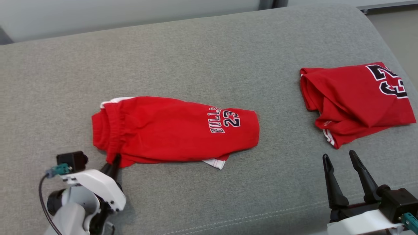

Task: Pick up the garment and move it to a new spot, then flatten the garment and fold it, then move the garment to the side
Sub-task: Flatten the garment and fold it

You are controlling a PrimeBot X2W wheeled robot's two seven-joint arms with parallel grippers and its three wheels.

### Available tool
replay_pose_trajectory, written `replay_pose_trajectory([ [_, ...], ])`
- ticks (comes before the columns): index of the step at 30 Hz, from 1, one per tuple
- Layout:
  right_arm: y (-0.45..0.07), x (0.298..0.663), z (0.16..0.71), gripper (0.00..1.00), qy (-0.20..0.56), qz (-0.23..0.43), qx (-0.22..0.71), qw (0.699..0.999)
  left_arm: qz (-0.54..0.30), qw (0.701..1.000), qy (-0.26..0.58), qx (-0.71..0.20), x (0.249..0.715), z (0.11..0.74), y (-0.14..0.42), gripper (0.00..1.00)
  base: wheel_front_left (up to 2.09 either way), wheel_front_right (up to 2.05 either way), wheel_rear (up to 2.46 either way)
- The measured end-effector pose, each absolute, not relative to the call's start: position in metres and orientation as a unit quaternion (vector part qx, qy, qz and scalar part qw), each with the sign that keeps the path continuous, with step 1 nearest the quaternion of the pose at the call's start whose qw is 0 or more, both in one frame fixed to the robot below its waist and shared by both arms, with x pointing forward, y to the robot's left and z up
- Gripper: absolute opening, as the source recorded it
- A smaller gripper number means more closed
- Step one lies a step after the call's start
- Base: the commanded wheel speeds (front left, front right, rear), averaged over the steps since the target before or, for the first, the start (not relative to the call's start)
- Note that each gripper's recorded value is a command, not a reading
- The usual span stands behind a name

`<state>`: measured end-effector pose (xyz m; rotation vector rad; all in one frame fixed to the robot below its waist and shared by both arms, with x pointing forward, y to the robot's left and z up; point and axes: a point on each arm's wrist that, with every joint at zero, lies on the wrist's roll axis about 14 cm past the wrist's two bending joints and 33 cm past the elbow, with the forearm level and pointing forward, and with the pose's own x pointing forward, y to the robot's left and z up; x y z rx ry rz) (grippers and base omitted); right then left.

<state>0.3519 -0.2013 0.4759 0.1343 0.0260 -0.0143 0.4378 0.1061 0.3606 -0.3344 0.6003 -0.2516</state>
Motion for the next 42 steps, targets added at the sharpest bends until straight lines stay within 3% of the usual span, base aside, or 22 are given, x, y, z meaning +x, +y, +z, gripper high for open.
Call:
replay_pose_trajectory([
  [9, -0.185, 0.363, 0.473, 1.0, 0.016, 0.019, 0.077, 0.997, -0.127, 0.924, 0.297, -0.206, 0.389, 0.369, 0.103, 0.0, 0.0, 0.0, 0.0],
  [14, -0.183, 0.365, 0.472, 1.0, 0.016, 0.022, 0.081, 0.996, -0.178, 0.916, 0.249, -0.261, 0.38, 0.425, 0.081, 0.0, 0.0, 0.0, 0.0],
  [22, -0.186, 0.37, 0.474, 1.0, 0.01, 0.017, 0.084, 0.996, -0.251, 0.91, 0.165, -0.285, 0.433, 0.512, 0.063, 0.0, 0.0, 0.0, 0.0],
  [33, -0.217, 0.355, 0.468, 1.0, 0.022, -0.04, 0.085, 0.995, -0.165, 0.903, 0.272, -0.29, 0.538, 0.457, 0.079, 0.0, 0.0, 0.0, 0.0],
  [34, -0.221, 0.352, 0.467, 1.0, 0.024, -0.048, 0.086, 0.995, -0.16, 0.902, 0.278, -0.29, 0.545, 0.452, 0.079, 0.22, 0.0, 0.0, 0.0],
  [35, -0.225, 0.349, 0.465, 1.0, 0.027, -0.056, 0.086, 0.994, -0.156, 0.901, 0.281, -0.292, 0.553, 0.449, 0.077, 0.52, 0.0, 0.0, 0.0],
  [36, -0.229, 0.347, 0.464, 1.0, 0.03, -0.063, 0.086, 0.994, -0.154, 0.899, 0.284, -0.294, 0.56, 0.446, 0.074, 0.96, 0.0, 0.0, 0.0],
  [42, -0.241, 0.344, 0.457, 1.0, 0.04, -0.087, 0.087, 0.992, -0.179, 0.905, 0.218, -0.319, 0.597, 0.462, 0.048, 1.0, 0.0, 0.0, 0.0],
])
